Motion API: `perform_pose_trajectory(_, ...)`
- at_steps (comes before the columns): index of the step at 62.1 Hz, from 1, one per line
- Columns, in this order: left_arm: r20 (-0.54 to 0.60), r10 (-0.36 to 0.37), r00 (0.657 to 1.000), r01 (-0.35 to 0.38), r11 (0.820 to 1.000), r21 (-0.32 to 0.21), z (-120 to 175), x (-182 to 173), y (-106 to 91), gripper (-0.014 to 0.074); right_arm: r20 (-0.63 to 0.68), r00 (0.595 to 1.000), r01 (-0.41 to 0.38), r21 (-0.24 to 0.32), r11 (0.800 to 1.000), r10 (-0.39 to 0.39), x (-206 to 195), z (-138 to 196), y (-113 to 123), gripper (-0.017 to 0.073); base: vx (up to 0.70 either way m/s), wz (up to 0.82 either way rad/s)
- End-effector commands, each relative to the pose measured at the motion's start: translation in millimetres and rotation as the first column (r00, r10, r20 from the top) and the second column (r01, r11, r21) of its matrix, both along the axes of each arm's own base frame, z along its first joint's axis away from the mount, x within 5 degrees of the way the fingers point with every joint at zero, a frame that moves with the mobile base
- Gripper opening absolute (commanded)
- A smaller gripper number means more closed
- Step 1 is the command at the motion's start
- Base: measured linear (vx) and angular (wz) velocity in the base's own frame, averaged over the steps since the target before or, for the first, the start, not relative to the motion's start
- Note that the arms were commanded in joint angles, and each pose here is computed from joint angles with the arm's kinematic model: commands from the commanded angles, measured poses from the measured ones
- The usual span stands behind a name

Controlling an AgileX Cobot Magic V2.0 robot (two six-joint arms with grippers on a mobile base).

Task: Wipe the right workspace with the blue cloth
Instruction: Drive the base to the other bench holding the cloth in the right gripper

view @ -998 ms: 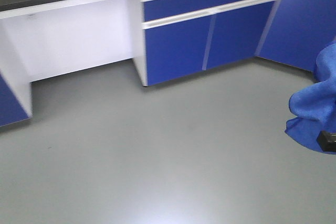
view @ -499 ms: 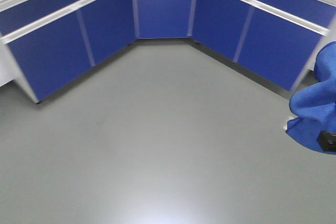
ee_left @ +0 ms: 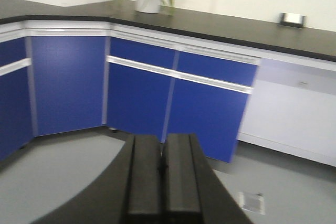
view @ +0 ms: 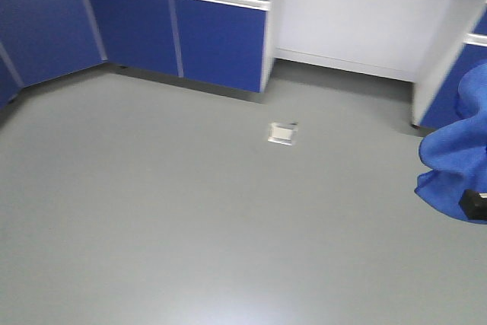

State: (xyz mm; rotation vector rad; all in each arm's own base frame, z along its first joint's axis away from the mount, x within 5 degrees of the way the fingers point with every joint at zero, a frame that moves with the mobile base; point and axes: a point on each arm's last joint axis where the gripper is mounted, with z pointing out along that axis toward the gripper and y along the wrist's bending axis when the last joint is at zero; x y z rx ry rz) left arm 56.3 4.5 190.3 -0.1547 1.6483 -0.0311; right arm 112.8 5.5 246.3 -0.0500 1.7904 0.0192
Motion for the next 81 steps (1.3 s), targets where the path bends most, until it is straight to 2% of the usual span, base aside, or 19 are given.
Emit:
perform_pose_trajectory(1, 0.069, -0.008, 0.998, 0.009, 1.0, -0.004, -1.9, 0.4, -0.7, -0.0006, 0.034, 0.999, -0.019, -0.013, 1.0, 0.019, 1.5, 10.0, 1.4, -0.0008, -0.03, -0.68)
perform_pose_trajectory(26, 0.069, -0.008, 0.998, 0.009, 1.0, -0.004, -1.9, 0.4, -0.7, -0.0006, 0.034, 0.999, -0.019, -0.013, 1.0, 0.019, 1.5, 10.0, 1.4, -0.0008, 0.03, -0.49)
perform_pose_trajectory(81, 0.069, -0.008, 0.998, 0.009, 1.0, -0.004, -1.9, 0.4, -0.7, -0.0006, 0.034, 0.999, -0.018, -0.012, 1.0, 0.019, 1.5, 10.0, 1.4, -0.0008, 0.2, -0.18)
